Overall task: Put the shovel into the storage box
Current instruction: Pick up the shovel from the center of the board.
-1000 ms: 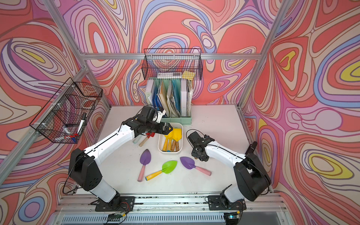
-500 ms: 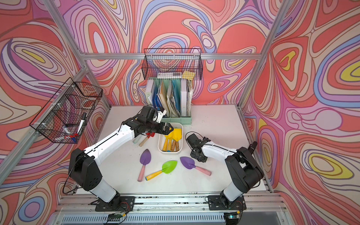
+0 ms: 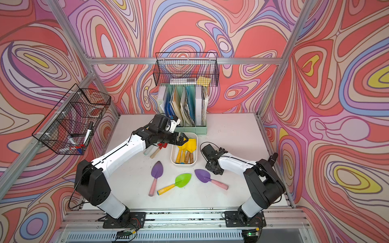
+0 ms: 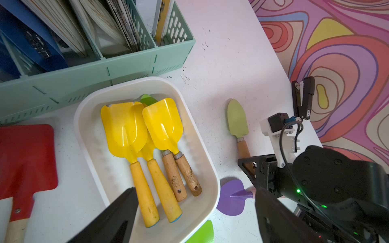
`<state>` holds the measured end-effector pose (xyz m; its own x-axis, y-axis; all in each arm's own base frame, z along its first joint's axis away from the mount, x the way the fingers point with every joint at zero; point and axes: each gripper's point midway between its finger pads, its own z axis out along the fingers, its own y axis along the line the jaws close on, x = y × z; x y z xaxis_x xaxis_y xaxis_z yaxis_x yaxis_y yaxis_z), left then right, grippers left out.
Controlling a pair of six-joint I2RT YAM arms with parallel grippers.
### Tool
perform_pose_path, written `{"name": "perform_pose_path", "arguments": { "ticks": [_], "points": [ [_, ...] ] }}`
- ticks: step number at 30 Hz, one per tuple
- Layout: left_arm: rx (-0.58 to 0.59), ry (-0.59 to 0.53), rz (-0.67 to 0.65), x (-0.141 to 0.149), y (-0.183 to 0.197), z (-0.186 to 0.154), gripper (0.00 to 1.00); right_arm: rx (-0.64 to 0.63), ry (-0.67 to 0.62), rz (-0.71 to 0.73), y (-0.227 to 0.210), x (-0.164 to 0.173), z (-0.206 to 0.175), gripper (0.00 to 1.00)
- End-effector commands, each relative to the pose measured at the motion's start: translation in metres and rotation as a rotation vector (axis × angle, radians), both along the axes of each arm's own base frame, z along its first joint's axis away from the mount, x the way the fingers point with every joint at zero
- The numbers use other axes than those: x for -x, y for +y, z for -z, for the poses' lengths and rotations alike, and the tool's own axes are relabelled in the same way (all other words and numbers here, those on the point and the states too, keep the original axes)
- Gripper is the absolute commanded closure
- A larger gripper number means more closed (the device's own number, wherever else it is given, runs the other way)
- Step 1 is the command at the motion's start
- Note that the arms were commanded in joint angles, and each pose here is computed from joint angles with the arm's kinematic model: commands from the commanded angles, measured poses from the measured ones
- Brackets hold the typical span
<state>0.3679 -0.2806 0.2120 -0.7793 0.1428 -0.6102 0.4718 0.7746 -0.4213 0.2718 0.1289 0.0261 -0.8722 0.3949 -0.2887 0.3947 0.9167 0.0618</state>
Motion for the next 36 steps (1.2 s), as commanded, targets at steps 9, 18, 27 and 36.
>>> {"name": "perform_pose_path", "arguments": {
  "ticks": [9,18,27,36],
  "points": [
    [0.147,0.084,0.036,-0.005,-0.032,-0.005,0.07,-0.064,-0.154,-0.384,0.028,-0.010,-0.070,1.00],
    [0.210,0.149,0.043,-0.010,-0.048,-0.002,0.09,-0.139,-0.259,-0.598,0.053,-0.011,-0.112,1.00],
    [0.247,0.185,0.028,-0.016,-0.058,0.010,0.15,-0.204,-0.321,-0.637,0.075,-0.026,-0.134,1.00],
    [0.318,0.194,0.003,-0.024,-0.067,0.010,0.33,-0.248,-0.364,-0.630,0.086,-0.034,-0.145,1.00]
  ]
}}
